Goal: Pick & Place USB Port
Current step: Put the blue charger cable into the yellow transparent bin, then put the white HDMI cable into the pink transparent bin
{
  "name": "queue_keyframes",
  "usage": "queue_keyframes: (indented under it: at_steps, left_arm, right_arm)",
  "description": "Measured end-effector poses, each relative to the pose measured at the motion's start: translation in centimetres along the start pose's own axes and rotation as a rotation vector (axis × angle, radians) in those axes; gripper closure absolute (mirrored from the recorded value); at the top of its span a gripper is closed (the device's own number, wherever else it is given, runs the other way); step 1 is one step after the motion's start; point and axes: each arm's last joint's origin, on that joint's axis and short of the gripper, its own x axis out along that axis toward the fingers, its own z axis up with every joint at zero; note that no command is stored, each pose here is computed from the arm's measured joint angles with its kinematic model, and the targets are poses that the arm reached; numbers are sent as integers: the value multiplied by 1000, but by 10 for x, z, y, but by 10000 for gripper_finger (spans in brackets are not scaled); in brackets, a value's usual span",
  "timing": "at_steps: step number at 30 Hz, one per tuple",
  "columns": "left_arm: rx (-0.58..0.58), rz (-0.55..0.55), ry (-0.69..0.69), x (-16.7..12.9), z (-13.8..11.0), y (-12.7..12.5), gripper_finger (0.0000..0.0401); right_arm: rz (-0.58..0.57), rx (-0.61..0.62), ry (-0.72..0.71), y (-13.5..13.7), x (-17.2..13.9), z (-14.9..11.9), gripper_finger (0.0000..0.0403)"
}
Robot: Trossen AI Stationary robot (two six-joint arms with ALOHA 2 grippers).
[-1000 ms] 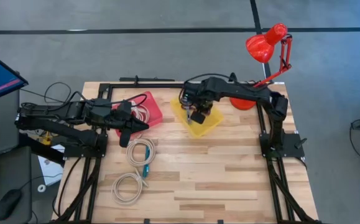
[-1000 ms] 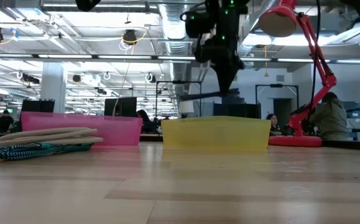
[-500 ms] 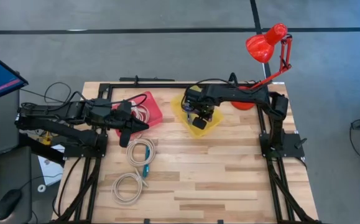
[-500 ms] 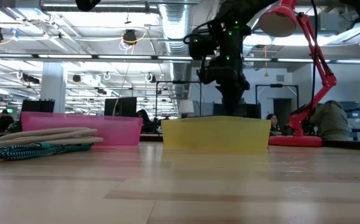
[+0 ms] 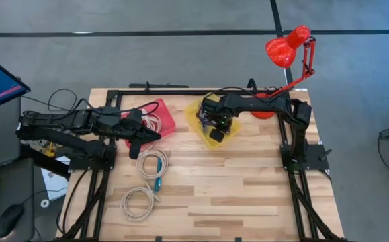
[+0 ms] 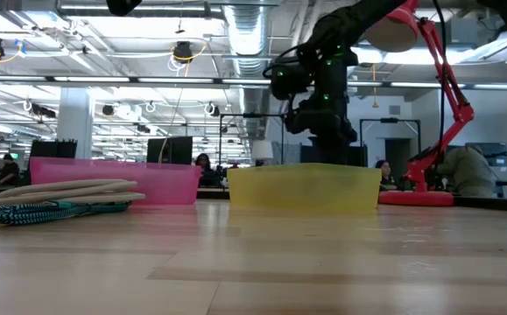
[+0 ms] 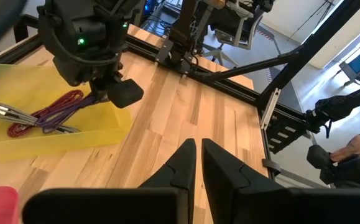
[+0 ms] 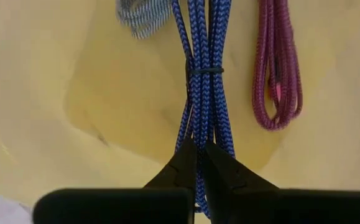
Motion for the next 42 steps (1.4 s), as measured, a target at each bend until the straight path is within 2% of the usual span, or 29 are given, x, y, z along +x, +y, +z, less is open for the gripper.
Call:
queue_keyframes:
  at_steps: [13,20,23,28,35,42]
  left_arm:
    - [0,0,0,0,0,0,375]
    - [0,0,0,0,0,0,375]
    - [0,0,0,0,0,0,375]
    - [0,0,1,0,0,0,375]
    - [0,0,0,0,0,0,375]
    - [38,0,0,0,0,0,375]
  right_arm:
    - [0,-14,12,1,-1,-1,318]
    - [78,-60,30,14,-39,6,317]
    - [91,-84,-68,22,-72,8,328]
    - [141,-107,-378,37,-131,-2,355]
    - [63,-109,-715,46,-207,-54,395]
    - [127,-155,-908,60,-238,-109,399]
